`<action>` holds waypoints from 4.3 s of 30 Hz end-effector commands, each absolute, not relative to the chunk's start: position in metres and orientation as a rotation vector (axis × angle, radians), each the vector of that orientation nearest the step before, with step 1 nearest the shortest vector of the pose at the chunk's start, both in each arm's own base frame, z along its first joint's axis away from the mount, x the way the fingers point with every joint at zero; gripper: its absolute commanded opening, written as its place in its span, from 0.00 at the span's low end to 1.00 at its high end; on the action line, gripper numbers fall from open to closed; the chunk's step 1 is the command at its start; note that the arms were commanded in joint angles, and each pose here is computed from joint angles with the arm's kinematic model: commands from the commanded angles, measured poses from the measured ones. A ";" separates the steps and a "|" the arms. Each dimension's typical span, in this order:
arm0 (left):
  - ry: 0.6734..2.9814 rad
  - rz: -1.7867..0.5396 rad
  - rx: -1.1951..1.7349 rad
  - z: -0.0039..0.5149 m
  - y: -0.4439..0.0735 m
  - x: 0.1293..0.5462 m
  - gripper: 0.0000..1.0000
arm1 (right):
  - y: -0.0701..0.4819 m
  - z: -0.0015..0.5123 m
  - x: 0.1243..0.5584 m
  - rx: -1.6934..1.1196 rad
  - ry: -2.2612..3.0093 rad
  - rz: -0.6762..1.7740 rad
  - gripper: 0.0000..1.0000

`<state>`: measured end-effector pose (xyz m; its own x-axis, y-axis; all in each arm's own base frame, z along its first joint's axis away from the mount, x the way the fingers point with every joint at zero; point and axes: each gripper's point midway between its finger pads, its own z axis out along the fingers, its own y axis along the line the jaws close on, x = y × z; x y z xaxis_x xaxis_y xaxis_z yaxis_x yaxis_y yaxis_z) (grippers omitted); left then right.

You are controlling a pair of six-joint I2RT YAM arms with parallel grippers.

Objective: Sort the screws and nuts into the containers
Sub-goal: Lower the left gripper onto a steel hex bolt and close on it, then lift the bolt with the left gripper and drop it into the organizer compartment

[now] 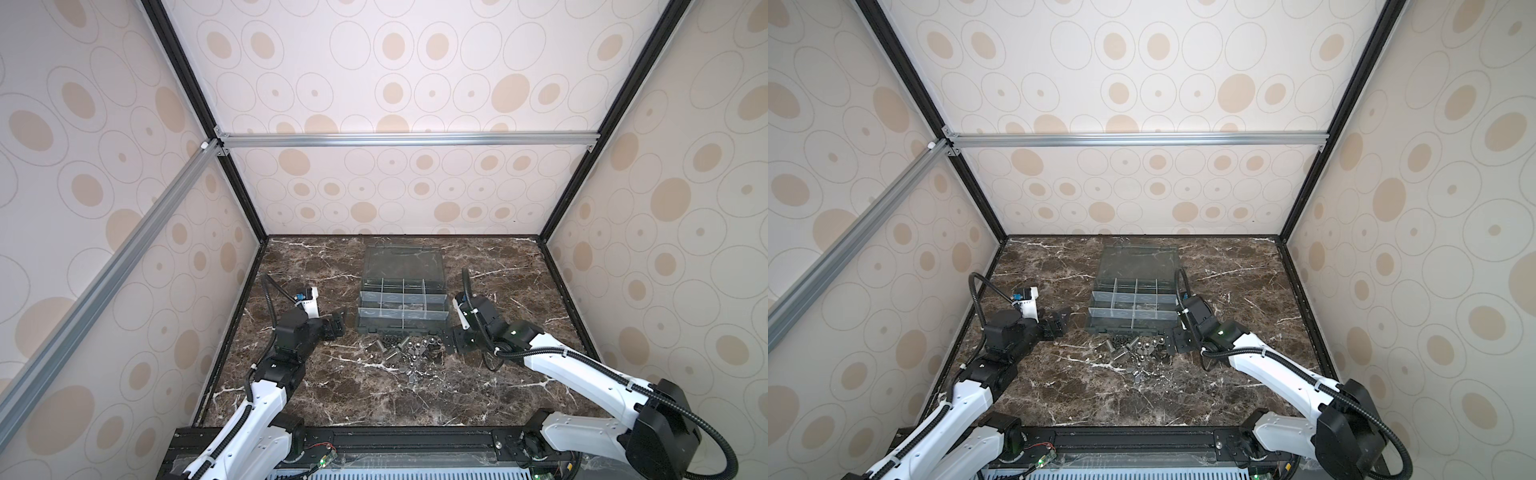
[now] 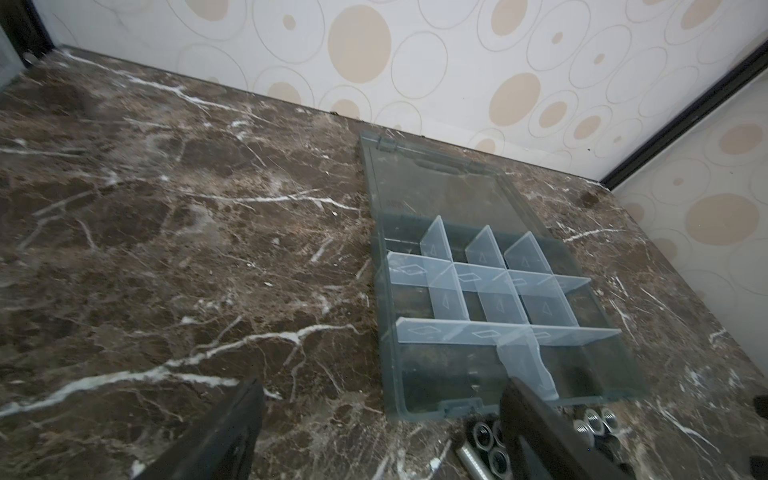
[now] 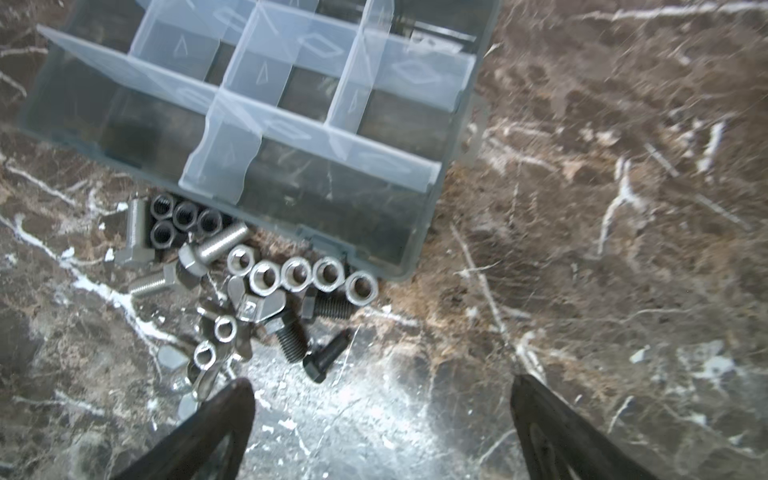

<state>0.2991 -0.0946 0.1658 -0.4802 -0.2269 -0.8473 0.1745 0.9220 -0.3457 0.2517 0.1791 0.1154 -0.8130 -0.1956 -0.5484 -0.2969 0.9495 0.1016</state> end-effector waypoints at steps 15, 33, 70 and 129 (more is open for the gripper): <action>2.282 -0.630 0.029 0.099 -0.165 0.258 0.74 | 0.181 0.124 0.241 -0.205 2.542 0.226 1.00; 2.520 -0.451 0.144 0.054 -0.220 0.265 0.64 | 0.179 0.115 0.235 -0.121 2.595 0.234 1.00; 2.601 -0.150 0.181 0.029 -0.201 0.264 0.61 | 0.173 0.106 0.230 -0.041 2.617 0.235 1.00; 2.455 -0.204 0.323 0.116 -0.214 0.307 0.09 | 0.163 0.098 0.221 0.064 2.627 0.250 1.00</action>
<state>0.2853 -0.2077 0.0876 -0.8009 0.2001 -0.5643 0.2734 0.9607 -0.0473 0.2257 0.1667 0.0982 -0.8756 0.0815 -0.4760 -0.0125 0.9815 0.1911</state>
